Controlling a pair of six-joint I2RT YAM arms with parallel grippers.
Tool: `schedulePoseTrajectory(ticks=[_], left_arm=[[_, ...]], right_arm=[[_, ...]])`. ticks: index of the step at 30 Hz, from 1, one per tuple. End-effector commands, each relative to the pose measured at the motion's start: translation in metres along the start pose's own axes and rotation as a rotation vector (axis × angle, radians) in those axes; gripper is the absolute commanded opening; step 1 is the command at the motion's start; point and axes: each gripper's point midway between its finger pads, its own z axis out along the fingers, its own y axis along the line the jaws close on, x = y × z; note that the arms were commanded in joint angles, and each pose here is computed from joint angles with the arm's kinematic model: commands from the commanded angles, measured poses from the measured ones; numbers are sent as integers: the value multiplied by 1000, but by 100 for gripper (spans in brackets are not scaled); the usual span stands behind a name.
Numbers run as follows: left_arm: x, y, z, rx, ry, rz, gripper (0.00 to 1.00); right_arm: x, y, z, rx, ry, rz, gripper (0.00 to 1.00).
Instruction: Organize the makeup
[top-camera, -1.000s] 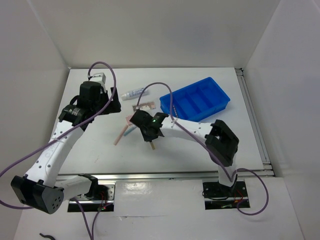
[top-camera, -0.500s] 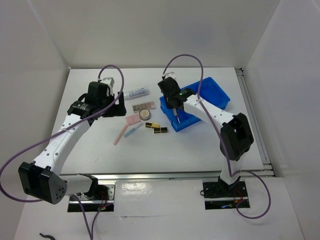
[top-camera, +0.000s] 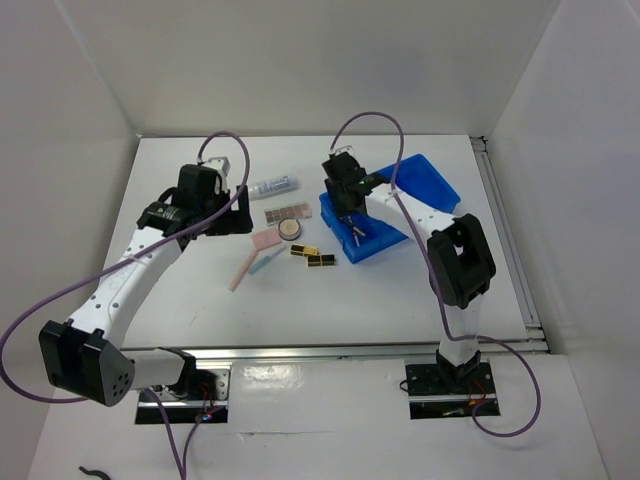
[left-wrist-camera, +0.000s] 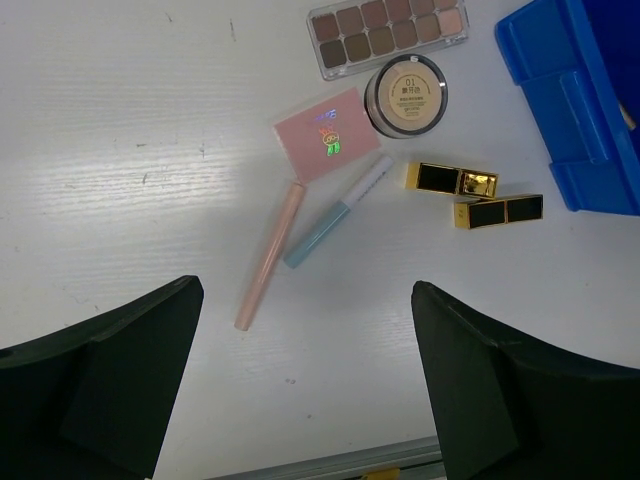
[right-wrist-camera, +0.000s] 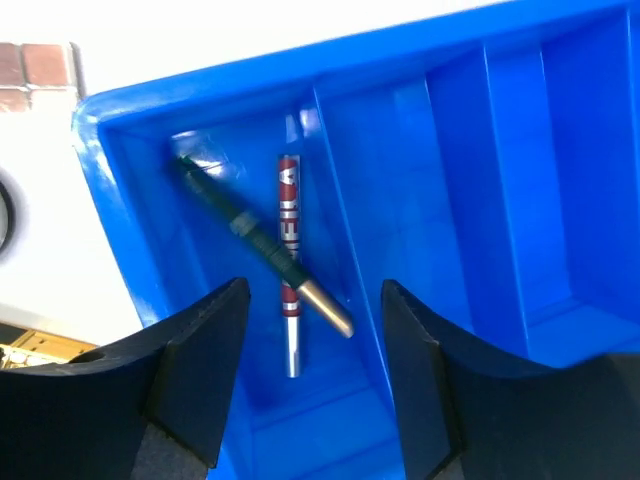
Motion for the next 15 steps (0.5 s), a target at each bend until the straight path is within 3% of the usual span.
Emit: schedulePoseTrajectory(ticks=[1, 5, 10, 11, 15], left_arm=[[-9, -4, 0, 15, -26, 9, 100], [-13, 4, -1, -36, -42, 0, 100], [-24, 23, -14, -155, -120, -96, 100], [-27, 25, -18, -163, -137, -99, 100], [-24, 31, -19, -197, -141, -130, 100]], right_arm=[[-53, -11, -46, -20, -156, 74, 64], [-64, 10, -80, -145, -206, 116, 53], [-38, 92, -110, -408, -121, 138, 49], [-28, 110, -104, -434, -91, 129, 58], [-2, 171, -101, -508, -7, 109, 77]])
